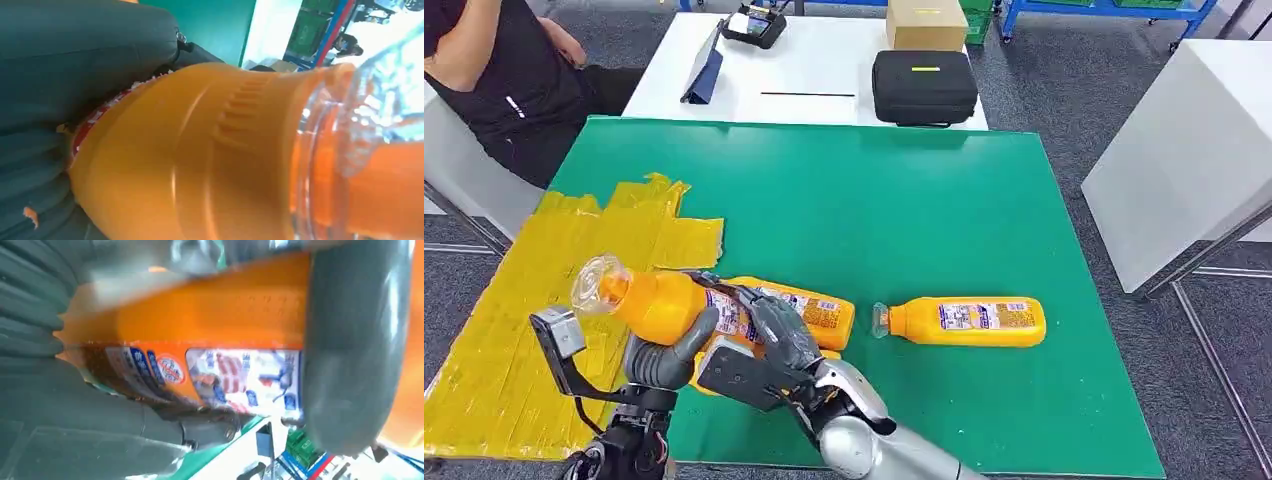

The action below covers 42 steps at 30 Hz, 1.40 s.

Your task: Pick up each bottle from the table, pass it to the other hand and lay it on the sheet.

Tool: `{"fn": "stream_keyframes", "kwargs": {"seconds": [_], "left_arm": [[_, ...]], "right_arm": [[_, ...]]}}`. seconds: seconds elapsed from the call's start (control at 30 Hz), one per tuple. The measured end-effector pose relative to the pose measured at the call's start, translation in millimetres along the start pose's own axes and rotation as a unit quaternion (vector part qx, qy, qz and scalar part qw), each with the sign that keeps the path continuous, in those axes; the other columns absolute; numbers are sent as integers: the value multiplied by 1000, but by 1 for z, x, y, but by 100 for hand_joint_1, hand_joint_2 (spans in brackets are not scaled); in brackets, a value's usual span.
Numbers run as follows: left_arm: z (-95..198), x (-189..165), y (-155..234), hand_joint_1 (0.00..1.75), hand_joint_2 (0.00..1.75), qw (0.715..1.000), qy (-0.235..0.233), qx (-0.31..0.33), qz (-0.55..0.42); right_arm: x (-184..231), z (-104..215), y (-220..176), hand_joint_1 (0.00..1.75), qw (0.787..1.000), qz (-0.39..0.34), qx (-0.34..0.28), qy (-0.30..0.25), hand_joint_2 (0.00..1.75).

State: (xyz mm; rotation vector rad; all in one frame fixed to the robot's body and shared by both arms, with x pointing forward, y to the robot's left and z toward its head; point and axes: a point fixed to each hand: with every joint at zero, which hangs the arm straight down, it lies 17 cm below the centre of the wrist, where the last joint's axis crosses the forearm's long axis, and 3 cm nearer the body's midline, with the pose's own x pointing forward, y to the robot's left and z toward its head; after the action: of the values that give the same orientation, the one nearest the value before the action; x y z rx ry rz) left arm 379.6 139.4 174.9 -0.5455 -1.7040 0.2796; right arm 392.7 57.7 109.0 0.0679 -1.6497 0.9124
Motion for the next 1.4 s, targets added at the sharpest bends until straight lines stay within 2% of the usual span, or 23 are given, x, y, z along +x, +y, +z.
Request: {"fn": "stream_keyframes", "kwargs": {"seconds": [0.03,0.07,0.13,0.17,0.3,0.43,0.53,0.63,0.67,0.77,0.83,0.93,1.17,1.3,1.33,1.37,1.4], "left_arm": [[1,0,0,175,175,1000,0,0,0],[2,-1,0,175,175,1000,1,1,0],[3,-1,0,175,175,1000,1,0,0],[3,0,0,175,175,1000,0,-1,0],[1,12,0,175,175,1000,-24,2,-14],[-2,36,20,175,175,981,-86,50,-163],[-3,55,39,175,175,944,-122,90,-294],[-2,69,41,175,175,885,-156,96,-427],[-2,72,42,175,175,870,-164,97,-455],[-1,78,48,175,175,851,-171,109,-485],[-1,82,48,175,175,807,-182,112,-551],[-8,74,56,175,175,738,-168,106,-645],[-35,43,101,175,175,663,-105,94,-735],[-47,6,147,175,175,608,-31,70,-790],[-46,-5,160,108,175,598,-8,64,-799],[-45,-11,169,0,175,590,8,60,-805],[-43,-19,180,0,0,580,30,57,-812]], "right_arm": [[-3,1,-2,175,1000,-4,-4,2,175],[-5,3,-2,7,1000,-9,-6,5,175],[-11,5,-7,0,999,-24,-17,13,175],[-14,6,-10,0,999,-36,-27,15,0],[-36,14,-32,0,994,-75,-69,35,0],[-55,25,-61,0,986,-102,-118,55,0],[-58,36,-77,0,981,-126,-139,56,0],[-50,48,-83,0,978,-147,-141,43,0],[-45,51,-86,0,978,-149,-144,38,0],[-36,59,-92,0,977,-153,-149,26,0],[-29,62,-92,0,979,-149,-138,15,0],[-14,67,-92,0,984,-139,-114,-6,0],[2,81,-100,0,985,-134,-98,-35,0],[6,88,-91,0,991,-111,-69,-40,0],[4,90,-87,0,993,-97,-58,-36,0],[2,92,-82,0,995,-84,-49,-32,0],[0,95,-77,0,997,-64,-38,-25,0]]}}
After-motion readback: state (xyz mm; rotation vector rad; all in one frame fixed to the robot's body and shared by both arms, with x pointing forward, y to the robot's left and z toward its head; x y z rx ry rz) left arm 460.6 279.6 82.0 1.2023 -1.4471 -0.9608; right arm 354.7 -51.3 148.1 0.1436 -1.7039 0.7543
